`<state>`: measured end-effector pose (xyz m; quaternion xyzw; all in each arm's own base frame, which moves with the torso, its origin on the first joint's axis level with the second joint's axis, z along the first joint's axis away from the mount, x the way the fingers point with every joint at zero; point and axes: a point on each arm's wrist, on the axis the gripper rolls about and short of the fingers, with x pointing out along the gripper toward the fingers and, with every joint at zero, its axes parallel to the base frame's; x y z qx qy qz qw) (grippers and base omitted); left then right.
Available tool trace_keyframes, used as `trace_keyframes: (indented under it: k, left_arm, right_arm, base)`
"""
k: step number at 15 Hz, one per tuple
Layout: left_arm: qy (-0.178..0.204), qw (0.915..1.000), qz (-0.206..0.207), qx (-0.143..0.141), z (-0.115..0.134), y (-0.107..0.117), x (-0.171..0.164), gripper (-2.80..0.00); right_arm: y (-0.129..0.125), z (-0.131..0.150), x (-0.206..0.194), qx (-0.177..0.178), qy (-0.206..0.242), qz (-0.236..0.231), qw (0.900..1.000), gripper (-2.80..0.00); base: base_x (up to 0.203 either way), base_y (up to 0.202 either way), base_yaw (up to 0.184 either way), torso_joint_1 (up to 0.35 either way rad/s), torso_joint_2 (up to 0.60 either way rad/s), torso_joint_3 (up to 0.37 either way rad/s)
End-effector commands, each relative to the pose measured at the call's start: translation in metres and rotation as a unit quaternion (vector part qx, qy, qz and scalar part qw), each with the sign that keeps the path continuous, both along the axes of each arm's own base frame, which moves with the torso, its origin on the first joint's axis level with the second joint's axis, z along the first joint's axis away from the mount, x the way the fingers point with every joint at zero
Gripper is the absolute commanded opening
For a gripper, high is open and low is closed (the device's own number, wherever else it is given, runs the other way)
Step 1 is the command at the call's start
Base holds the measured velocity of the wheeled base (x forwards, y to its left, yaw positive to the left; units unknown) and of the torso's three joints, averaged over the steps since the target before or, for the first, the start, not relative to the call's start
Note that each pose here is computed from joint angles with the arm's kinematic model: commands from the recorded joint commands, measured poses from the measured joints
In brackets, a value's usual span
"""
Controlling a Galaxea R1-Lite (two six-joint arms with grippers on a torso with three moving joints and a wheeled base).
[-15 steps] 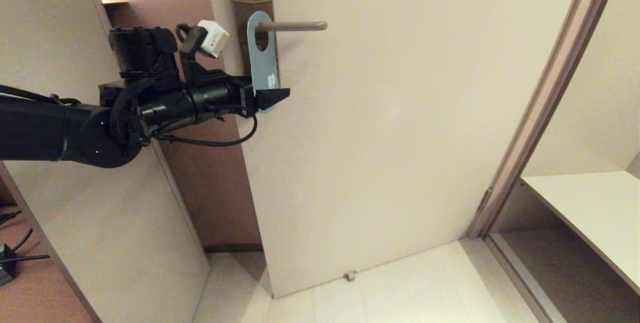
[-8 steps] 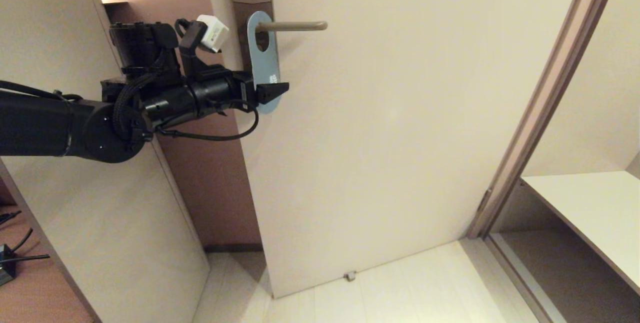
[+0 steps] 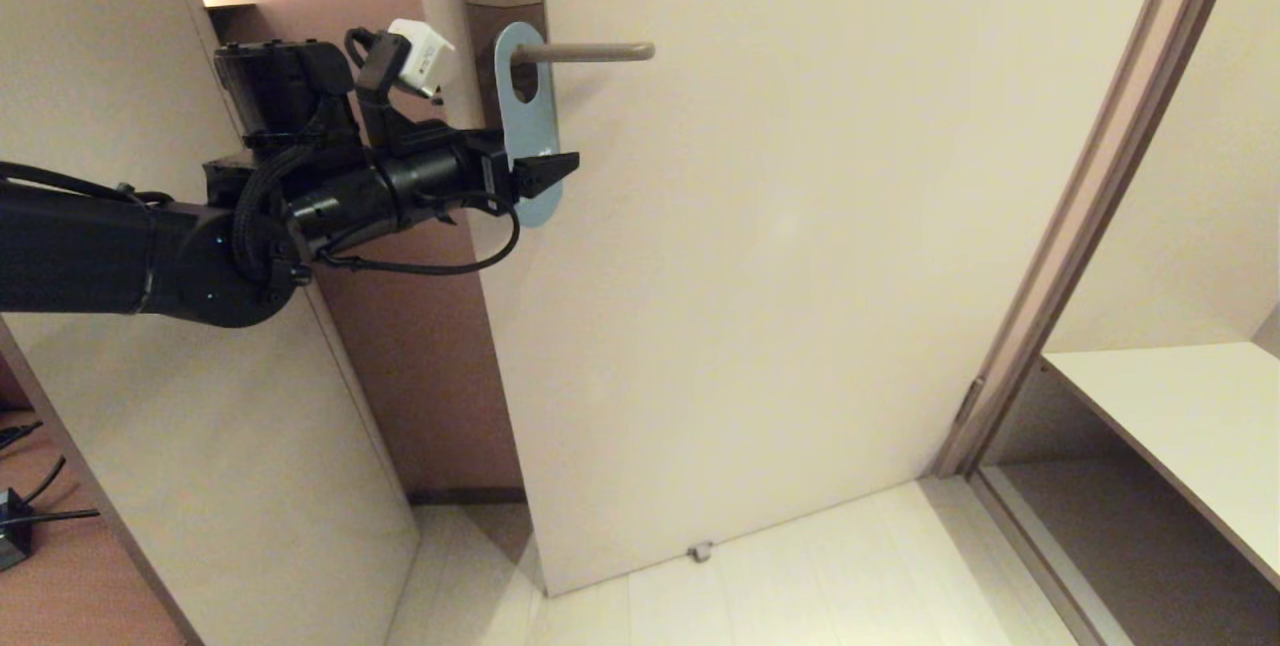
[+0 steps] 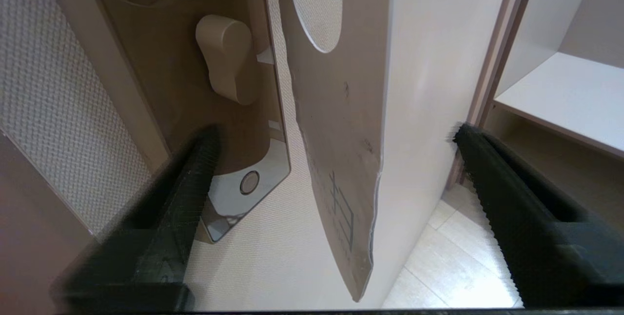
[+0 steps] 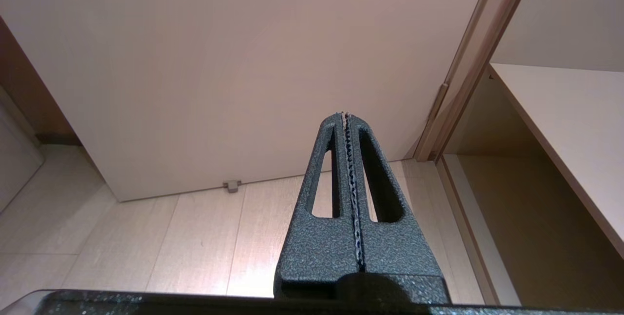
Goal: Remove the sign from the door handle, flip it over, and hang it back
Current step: Take down the sign
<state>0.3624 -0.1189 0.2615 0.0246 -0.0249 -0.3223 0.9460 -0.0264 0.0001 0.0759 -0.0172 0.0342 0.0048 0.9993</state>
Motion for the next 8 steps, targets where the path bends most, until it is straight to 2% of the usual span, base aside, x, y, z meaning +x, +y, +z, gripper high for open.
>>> trace_keyframes:
  k: [1, 8]
  left_arm:
    - [-0.001, 1.0, -0.001, 0.0, -0.0006, -0.0002, 0.0007, -2.8]
    - [0.0, 1.0, 0.0, 0.0, -0.0009, -0.0001, 0.0003, -2.8]
  right_arm:
    - [0.0, 0.0, 0.0, 0.0, 0.0, 0.0, 1.0, -2.8]
    - [0.0, 0.0, 0.0, 0.0, 0.0, 0.0, 1.0, -2.8]
  base:
    - [0.0, 0.0, 0.0, 0.0, 0.0, 0.0]
    - [0.0, 0.0, 0.0, 0.0, 0.0, 0.0]
